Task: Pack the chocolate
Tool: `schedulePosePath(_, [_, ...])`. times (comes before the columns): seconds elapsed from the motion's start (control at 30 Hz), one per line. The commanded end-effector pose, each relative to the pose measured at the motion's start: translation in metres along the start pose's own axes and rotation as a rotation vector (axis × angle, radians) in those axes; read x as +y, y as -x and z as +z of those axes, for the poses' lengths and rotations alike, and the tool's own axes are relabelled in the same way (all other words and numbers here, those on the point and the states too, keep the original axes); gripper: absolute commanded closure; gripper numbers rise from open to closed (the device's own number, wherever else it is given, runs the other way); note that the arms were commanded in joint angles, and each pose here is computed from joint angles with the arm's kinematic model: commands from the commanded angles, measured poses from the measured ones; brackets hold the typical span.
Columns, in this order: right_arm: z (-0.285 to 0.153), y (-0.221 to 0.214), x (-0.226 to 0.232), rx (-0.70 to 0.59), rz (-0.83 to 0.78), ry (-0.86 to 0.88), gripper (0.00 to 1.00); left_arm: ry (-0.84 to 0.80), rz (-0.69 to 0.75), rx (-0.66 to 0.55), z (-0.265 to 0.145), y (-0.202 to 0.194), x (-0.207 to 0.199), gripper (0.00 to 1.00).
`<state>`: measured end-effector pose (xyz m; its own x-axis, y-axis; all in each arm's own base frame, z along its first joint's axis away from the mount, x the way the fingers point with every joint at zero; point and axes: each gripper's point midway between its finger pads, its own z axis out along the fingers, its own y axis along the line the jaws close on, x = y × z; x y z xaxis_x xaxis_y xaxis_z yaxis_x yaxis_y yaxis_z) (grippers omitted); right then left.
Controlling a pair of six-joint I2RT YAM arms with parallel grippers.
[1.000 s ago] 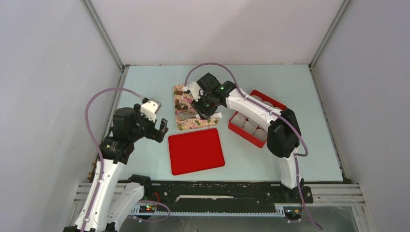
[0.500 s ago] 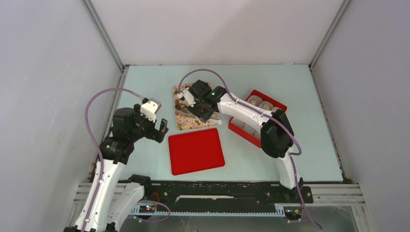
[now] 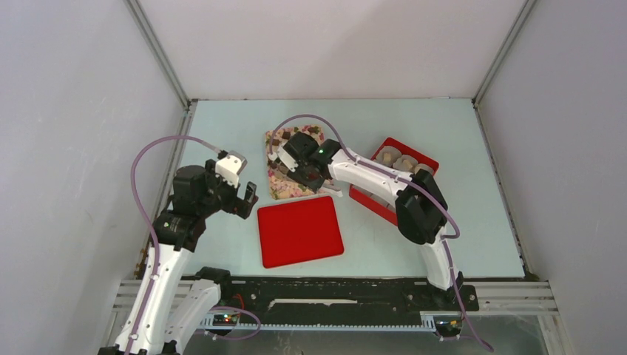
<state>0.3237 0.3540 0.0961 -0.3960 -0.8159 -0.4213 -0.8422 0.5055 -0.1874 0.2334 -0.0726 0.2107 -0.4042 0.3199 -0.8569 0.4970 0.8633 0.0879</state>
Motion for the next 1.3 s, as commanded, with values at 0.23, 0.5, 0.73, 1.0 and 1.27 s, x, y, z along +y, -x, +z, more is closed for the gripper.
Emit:
schedulePosePath(0.23, [-0.017,0.011,-0.011,-0.041,-0.041,-0.066,0.69,-0.003,-0.016,-0.036,0.0,0.001,-0.001,0.0])
schedulePosePath(0.5, [-0.042,0.018,-0.013,-0.101,-0.038,-0.067,0.8,-0.004,-0.019,-0.041,0.0,0.001,-0.001,0.0])
schedulePosePath(0.73, [-0.077,0.014,-0.015,-0.182,-0.043,-0.072,0.84,0.001,-0.025,-0.046,-0.001,0.0,0.0,0.0])
schedulePosePath(1.0, [-0.104,-0.004,-0.019,-0.224,-0.053,-0.088,0.84,-0.006,-0.037,-0.047,0.001,-0.002,0.0,0.0])
schedulePosePath(1.27, [-0.129,-0.053,-0.062,-0.211,0.052,-0.156,0.84,-0.017,-0.041,-0.044,0.004,-0.003,-0.001,0.0])
